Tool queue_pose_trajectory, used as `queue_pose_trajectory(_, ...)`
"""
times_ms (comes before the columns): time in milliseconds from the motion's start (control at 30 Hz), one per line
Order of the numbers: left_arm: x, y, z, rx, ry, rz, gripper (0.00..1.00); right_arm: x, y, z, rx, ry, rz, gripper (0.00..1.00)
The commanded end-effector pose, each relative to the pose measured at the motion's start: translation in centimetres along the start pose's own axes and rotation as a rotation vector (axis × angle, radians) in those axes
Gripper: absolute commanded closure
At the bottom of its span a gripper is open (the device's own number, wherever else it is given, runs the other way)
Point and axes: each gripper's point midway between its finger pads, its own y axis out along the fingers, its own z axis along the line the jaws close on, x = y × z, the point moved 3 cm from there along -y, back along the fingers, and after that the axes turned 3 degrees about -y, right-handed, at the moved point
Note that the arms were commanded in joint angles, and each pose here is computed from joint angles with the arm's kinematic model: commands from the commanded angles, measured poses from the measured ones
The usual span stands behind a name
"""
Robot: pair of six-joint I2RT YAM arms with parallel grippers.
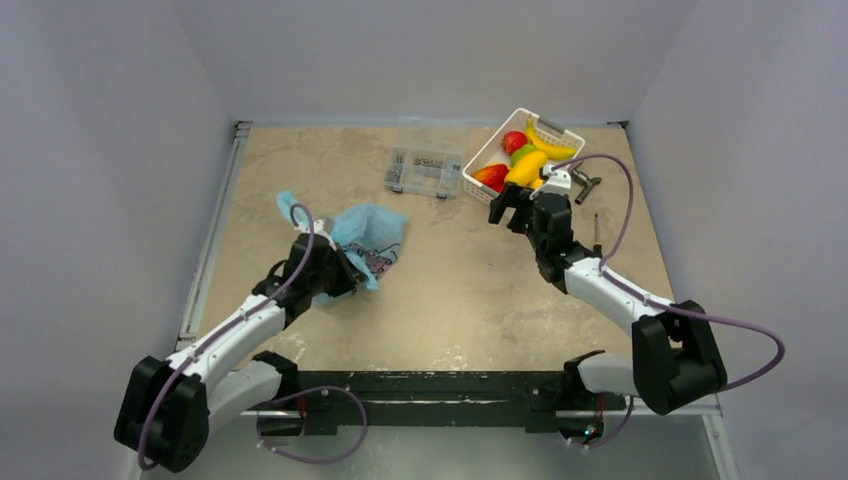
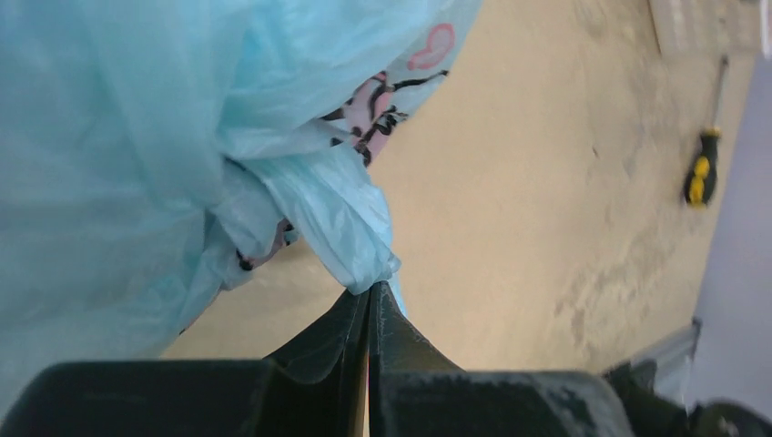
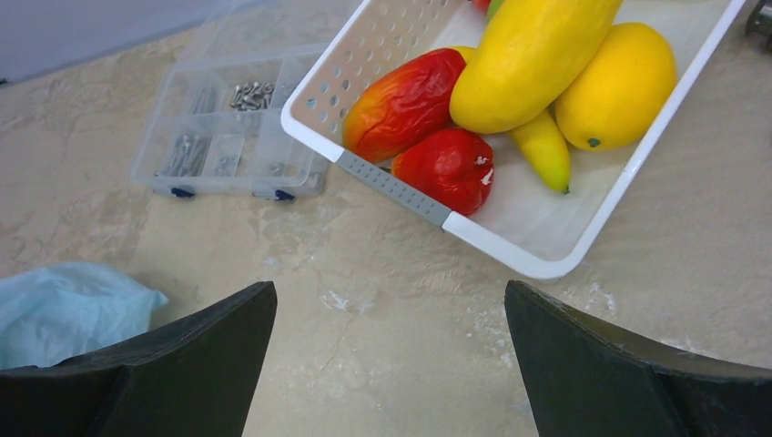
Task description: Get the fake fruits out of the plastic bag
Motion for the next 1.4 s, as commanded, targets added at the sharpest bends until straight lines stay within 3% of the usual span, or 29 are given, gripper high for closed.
queue_pose_trajectory(0, -4.3, -2.0, -4.2, -0.177, 0.043, 0.063, 1.00, 1.6, 0.3, 1.9, 0.017, 0.020, -0.017, 0.01)
queue_pose_trajectory(233, -11.6, -4.0, -7.2, -0.251, 0.190, 0.188, 1.00, -3.2, -4.3, 5.7, 0.173, -0.025, 0.145, 0.01)
queue_pose_trajectory(333, -13.0, -4.4, -7.4, -0.241, 0.214, 0.205, 1.00, -5.1, -6.9, 7.2, 0.277, -0.024, 0.218, 0.01)
queue_pose_trajectory(533, -12.6, -7.1, -8.4, -0.302, 0.260, 0.242, 0.57, -7.5, -10.6, 8.0, 0.426, -0.019, 0.322, 0.01)
queue_pose_trajectory(600, -11.5, -8.8, -9.0, -0.337, 0.303, 0.214, 0.37, -7.9, -11.4, 8.6, 0.484, -0.019, 0.345, 0.01)
queue_pose_trajectory(700, -8.8, -11.3, -8.7, -0.312, 0.339, 0.121, 0.24, -8.3, -12.3, 9.5, 0.534, -0.018, 0.379, 0.01)
queue_pose_trajectory(900, -2.5, -14.3, -5.8, -0.070, 0.429, -0.141, 0.22, -8.7, -13.1, 12.7, 0.616, 0.016, 0.393, 0.01)
queue_pose_trajectory(1000, -1.3, -13.6, -5.6, 0.022, 0.512, -0.199, 0.21, -9.4, -13.2, 14.6, 0.646, 0.035, 0.431, 0.01)
queue_pose_trajectory(1133, -1.5, -11.4, -6.0, 0.077, 0.556, -0.186, 0.22, -10.1, -13.8, 16.9, 0.699, 0.037, 0.456, 0.05)
queue_pose_trajectory(1367, -3.8, -8.2, -5.9, 0.007, 0.528, -0.073, 0.44, -10.5, -14.1, 18.3, 0.723, 0.026, 0.468, 0.13)
